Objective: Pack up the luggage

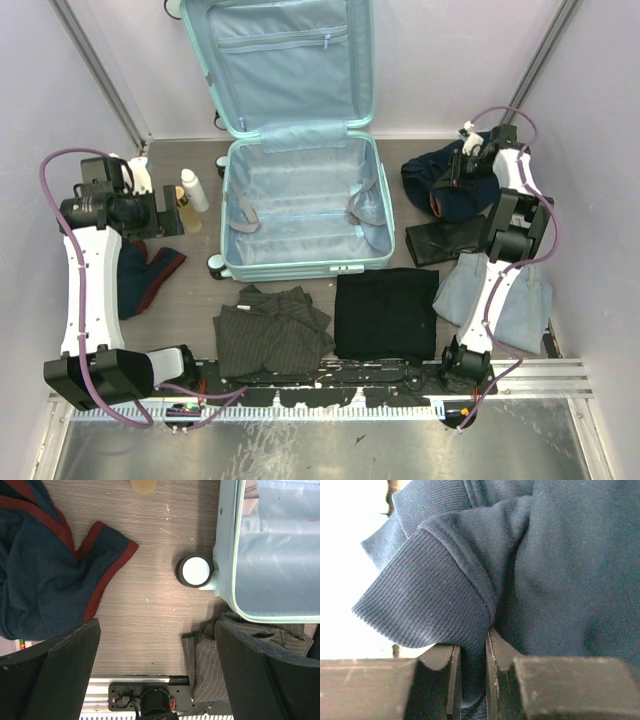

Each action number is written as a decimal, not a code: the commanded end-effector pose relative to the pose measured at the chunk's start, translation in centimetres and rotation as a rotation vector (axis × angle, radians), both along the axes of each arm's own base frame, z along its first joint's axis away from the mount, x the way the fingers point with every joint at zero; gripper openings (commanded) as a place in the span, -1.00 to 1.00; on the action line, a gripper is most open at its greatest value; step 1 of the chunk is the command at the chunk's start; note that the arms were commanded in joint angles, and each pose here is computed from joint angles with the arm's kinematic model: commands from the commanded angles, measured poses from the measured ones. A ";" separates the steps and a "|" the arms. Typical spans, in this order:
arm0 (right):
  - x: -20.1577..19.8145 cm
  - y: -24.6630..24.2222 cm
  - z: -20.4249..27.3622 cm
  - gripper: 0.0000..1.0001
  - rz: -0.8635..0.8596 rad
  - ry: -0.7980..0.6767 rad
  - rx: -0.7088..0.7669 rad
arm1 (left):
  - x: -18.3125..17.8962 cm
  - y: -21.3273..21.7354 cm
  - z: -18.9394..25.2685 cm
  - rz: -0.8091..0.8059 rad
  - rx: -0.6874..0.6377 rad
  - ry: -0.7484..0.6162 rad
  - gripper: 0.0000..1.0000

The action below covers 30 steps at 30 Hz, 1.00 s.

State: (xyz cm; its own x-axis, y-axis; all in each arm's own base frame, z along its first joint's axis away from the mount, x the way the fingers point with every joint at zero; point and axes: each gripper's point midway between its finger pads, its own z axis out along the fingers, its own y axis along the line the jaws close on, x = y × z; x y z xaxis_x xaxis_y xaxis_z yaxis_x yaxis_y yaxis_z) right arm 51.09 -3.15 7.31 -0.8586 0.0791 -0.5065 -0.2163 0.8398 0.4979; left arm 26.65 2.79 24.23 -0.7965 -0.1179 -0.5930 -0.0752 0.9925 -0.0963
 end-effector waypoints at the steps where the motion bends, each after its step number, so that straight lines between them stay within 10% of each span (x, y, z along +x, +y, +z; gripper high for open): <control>1: 0.6 1.1 8.3 -0.99 -0.005 -0.131 0.124 | 1.8 -0.5 2.3 -0.014 -0.021 -0.090 0.96; 11: 1.6 -0.8 2.5 -0.90 0.011 -0.118 -0.317 | 2.0 -0.5 1.8 -0.001 -0.032 -0.078 0.96; 17: 0.6 1.6 -0.5 -0.30 0.040 -0.093 -0.432 | 1.8 -0.3 2.2 -0.002 -0.013 -0.084 0.96; 23: 0.0 4.2 -0.1 0.94 0.069 -0.111 -0.459 | 1.2 -0.2 2.1 0.003 -0.005 -0.082 0.96; 30: 0.0 5.6 -0.1 1.00 0.100 -0.206 -0.643 | 0.8 -0.3 1.7 0.001 -0.006 -0.077 0.96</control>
